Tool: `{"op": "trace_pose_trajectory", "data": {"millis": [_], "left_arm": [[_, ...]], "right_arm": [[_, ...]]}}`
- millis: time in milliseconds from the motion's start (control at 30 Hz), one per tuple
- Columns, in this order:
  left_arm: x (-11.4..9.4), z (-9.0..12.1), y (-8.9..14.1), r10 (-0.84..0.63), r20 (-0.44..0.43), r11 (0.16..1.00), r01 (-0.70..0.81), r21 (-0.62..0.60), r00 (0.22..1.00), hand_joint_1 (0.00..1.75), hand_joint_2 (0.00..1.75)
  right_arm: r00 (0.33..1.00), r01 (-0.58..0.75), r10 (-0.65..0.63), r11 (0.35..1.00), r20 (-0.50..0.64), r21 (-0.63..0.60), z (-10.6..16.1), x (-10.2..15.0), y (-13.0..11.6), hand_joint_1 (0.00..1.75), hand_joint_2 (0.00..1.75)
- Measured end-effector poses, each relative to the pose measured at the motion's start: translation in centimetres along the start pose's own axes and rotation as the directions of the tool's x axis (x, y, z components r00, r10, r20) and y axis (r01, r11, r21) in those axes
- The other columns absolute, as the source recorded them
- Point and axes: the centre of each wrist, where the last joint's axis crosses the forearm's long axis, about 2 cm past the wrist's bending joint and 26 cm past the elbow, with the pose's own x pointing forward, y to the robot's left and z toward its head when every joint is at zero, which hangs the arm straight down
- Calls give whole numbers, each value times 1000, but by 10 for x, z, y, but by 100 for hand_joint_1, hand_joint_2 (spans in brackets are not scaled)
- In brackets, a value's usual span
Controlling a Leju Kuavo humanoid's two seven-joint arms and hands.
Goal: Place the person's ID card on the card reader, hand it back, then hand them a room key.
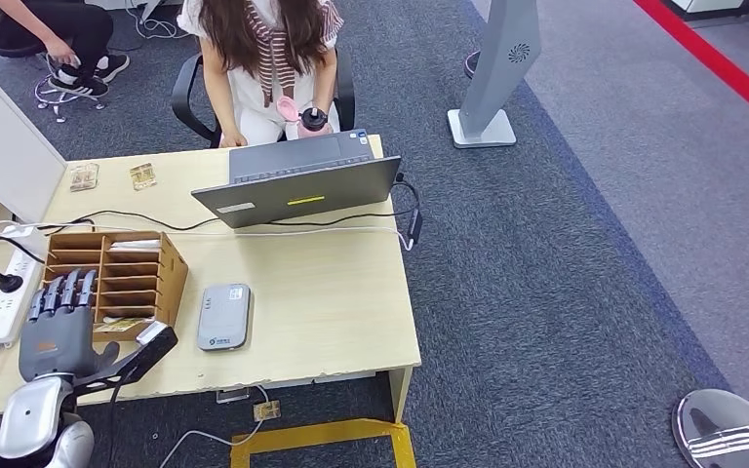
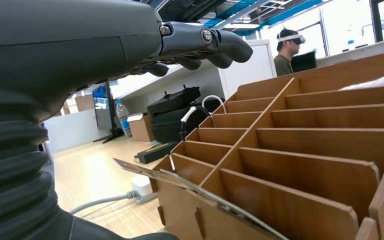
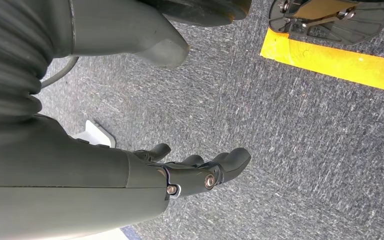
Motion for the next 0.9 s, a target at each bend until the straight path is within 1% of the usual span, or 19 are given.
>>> {"op": "trace_pose_trajectory", "data": {"millis": [400,900], "left_arm": [[0,1,-5,0,8,1000,1,-21,1000,0,175],[6,0,-5,8,16,1000,-8,-19,1000,0,175]], "right_arm": [[1000,-6,6,1000,0,-1,0,0,0,0,175],[1000,-10,10,1000,1,-1,0,0,0,0,175]]}}
